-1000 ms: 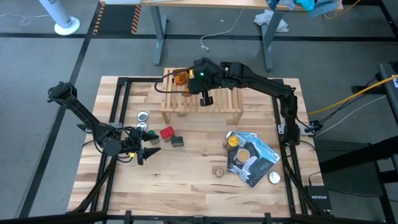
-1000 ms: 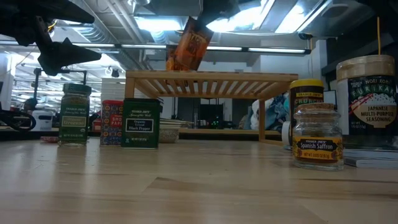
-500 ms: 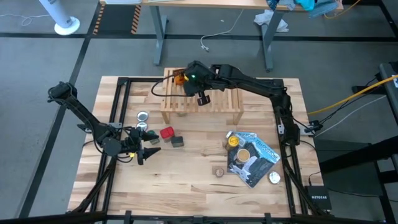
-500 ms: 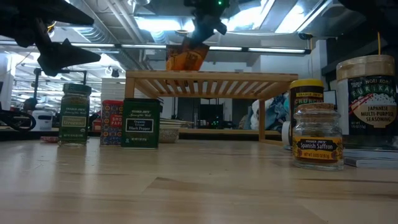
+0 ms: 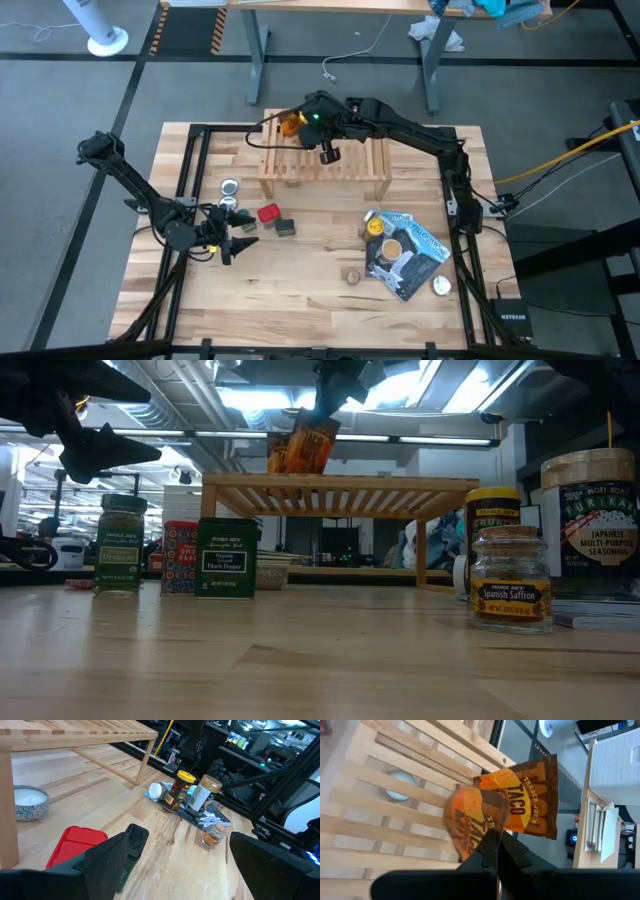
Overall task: Shelf spices
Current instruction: Put the orange seasoning pack on the shelf
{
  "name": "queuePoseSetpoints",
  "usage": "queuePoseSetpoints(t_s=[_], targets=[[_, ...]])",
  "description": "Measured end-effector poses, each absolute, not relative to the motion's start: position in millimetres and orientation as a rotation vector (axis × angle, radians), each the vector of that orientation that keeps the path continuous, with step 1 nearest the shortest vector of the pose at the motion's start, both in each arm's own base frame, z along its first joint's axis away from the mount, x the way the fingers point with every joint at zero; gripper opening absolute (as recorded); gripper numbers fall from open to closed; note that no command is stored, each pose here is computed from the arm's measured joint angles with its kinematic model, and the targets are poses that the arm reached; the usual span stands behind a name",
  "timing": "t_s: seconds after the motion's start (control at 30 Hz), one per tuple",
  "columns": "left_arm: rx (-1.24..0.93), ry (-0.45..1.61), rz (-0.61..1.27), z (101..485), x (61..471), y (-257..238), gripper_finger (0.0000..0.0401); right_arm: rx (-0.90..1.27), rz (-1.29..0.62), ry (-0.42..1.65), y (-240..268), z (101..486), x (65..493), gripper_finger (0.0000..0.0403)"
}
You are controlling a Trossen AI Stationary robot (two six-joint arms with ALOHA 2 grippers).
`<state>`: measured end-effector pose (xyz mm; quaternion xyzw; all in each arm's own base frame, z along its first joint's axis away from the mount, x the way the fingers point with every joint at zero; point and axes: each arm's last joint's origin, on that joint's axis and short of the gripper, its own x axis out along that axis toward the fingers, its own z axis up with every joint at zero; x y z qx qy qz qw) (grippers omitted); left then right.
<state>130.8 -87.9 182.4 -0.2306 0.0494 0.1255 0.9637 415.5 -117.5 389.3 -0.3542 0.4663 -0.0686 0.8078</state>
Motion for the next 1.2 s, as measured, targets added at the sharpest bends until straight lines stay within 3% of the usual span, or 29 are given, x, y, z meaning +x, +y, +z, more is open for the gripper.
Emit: queuePoseSetpoints(t_s=[1.2], targets=[[-0.473,0.107,0.258,181.3,130.6,-87.7,0.0340,-0.757,-0.125,1.008,-117.1,387.2,415.4,0.0010]])
